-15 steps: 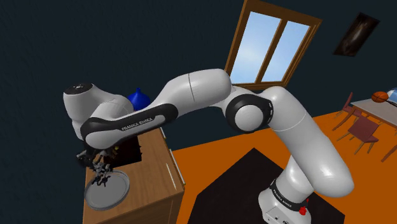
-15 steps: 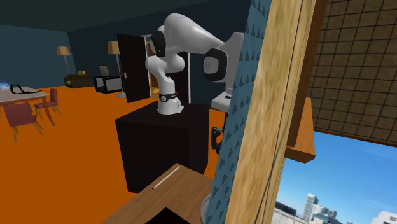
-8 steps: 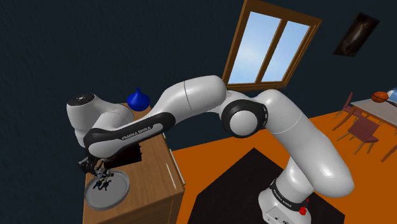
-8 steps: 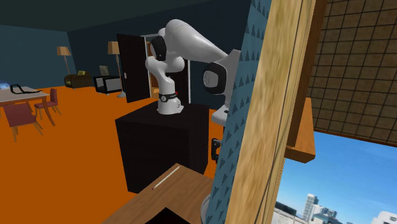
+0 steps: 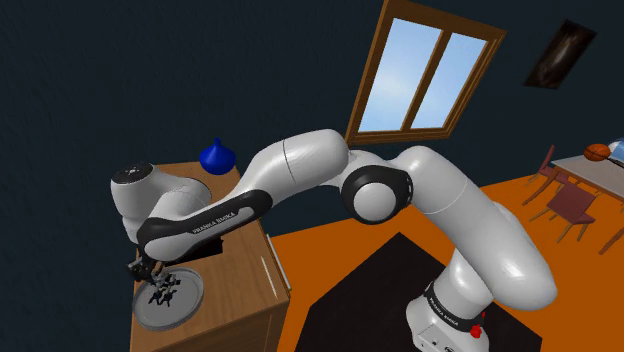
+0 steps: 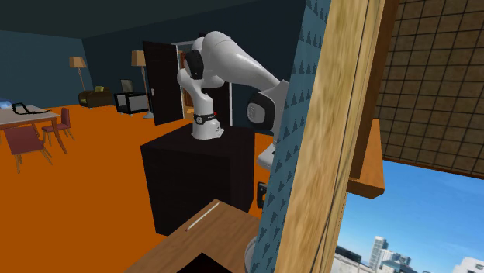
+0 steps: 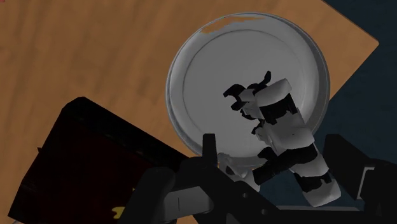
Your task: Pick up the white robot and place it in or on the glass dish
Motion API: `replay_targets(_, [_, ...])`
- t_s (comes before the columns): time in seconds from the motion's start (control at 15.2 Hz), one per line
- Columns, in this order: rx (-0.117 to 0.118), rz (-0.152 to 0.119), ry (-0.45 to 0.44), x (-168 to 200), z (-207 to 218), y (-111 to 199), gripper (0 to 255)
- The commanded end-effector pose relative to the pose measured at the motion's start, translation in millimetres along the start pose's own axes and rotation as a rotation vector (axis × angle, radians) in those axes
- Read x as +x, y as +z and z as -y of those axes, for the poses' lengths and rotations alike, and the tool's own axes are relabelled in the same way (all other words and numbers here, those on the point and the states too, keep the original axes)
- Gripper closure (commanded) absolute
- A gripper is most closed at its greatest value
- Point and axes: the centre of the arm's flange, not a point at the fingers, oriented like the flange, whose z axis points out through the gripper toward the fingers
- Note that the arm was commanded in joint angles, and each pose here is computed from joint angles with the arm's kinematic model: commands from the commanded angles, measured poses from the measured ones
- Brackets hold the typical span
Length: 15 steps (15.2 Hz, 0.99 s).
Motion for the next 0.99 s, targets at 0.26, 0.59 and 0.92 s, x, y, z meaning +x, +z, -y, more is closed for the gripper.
replay_targets(0.26, [0.000, -0.001, 0.000, 0, 0, 1, 255])
replay_targets(0.59, [0.000, -0.001, 0.000, 0, 0, 1, 0])
replay_targets(0.92, [0.000, -0.001, 0.000, 0, 0, -39, 0])
